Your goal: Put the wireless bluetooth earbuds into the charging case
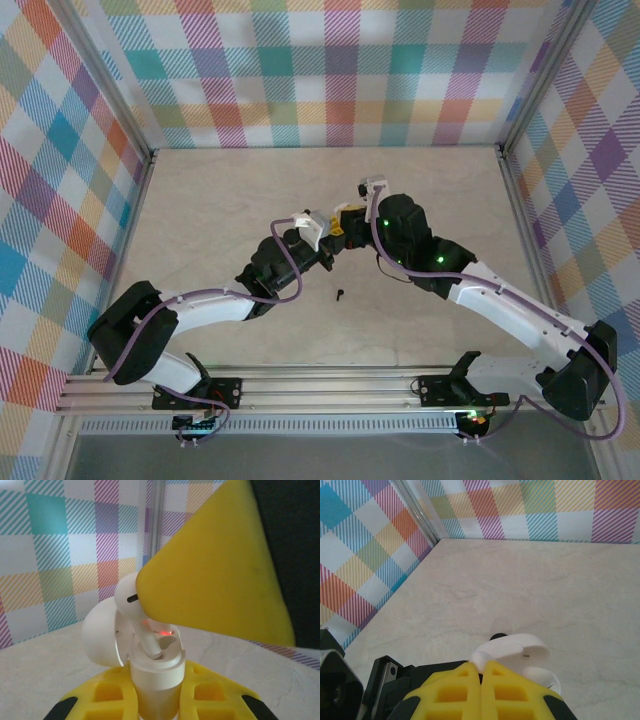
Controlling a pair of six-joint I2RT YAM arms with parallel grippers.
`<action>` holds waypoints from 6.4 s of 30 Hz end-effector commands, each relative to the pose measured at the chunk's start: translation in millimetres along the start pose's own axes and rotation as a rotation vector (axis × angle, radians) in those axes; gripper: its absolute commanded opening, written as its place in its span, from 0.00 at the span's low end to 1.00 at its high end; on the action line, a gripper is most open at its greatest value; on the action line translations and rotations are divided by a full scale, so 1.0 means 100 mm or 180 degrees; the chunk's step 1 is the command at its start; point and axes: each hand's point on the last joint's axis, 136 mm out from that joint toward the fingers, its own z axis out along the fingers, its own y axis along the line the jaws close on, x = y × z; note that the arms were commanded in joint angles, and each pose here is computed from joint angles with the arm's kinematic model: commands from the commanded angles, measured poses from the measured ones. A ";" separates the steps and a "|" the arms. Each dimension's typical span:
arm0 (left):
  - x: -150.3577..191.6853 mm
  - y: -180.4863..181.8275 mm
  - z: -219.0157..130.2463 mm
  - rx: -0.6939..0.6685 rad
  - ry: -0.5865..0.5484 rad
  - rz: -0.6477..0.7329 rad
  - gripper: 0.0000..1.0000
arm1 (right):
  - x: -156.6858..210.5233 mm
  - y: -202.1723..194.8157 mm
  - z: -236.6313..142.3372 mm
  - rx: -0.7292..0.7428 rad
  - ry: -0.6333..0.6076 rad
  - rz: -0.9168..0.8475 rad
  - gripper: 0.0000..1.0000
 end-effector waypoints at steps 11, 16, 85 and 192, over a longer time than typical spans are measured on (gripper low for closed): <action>-0.62 -0.17 -0.05 0.0150 -0.0572 0.0031 0.00 | 0.29 0.01 -0.04 -0.0150 0.0206 -0.0097 0.00; -0.61 -0.19 -0.09 0.0202 -0.0565 0.0068 0.00 | 0.26 0.05 -0.10 -0.0206 0.0213 -0.0126 0.00; 0.11 0.43 -0.47 -0.0674 0.0489 -0.0076 0.00 | 1.17 -1.62 -0.05 0.1765 0.1676 0.1095 0.00; 0.27 0.35 -0.45 -0.0460 0.0762 -0.0095 0.00 | 2.50 -1.95 0.47 0.1079 0.2817 0.1772 0.21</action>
